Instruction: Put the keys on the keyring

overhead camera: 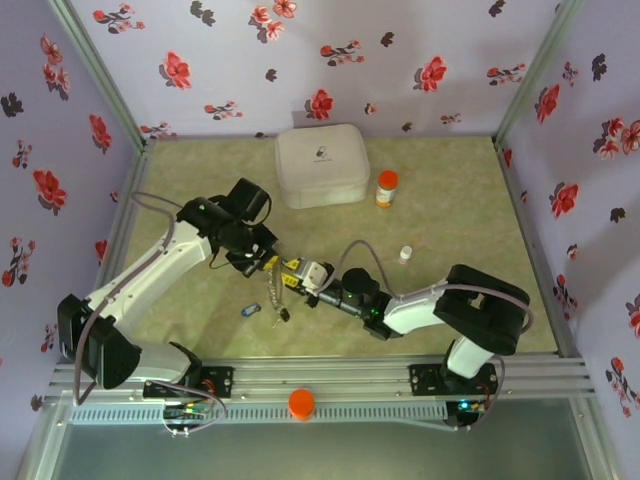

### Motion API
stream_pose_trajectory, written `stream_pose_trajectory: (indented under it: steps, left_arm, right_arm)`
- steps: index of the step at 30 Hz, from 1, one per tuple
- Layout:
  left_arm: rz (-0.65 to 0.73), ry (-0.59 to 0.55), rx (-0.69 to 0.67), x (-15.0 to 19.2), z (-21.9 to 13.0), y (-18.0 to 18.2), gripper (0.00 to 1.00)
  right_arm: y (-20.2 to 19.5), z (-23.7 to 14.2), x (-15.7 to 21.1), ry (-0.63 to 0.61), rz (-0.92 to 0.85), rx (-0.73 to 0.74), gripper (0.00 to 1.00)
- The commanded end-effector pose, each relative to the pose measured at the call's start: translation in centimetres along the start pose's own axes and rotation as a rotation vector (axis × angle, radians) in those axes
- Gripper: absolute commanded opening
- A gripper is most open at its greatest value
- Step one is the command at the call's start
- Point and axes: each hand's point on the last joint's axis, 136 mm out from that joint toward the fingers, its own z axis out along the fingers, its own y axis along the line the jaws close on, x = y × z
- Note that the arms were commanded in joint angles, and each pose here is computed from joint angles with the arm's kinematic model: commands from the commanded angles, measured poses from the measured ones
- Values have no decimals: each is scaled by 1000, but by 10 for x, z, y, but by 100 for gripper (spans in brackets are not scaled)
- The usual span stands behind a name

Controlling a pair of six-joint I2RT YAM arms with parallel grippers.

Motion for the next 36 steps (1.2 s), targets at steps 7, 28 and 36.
stream_pose_trajectory:
  steps: [7, 28, 36]
  left_arm:
    - [592, -366, -142, -53, -41, 1, 0]
    - [1612, -792, 395, -6, -48, -78, 0]
    - [1768, -797, 623, 6, -52, -80, 0]
  right_arm:
    - [-40, -29, -14, 48, -31, 94, 24]
    - [-99, -88, -57, 210, 420, 219, 26]
    - [-113, -102, -73, 166, 402, 155, 27]
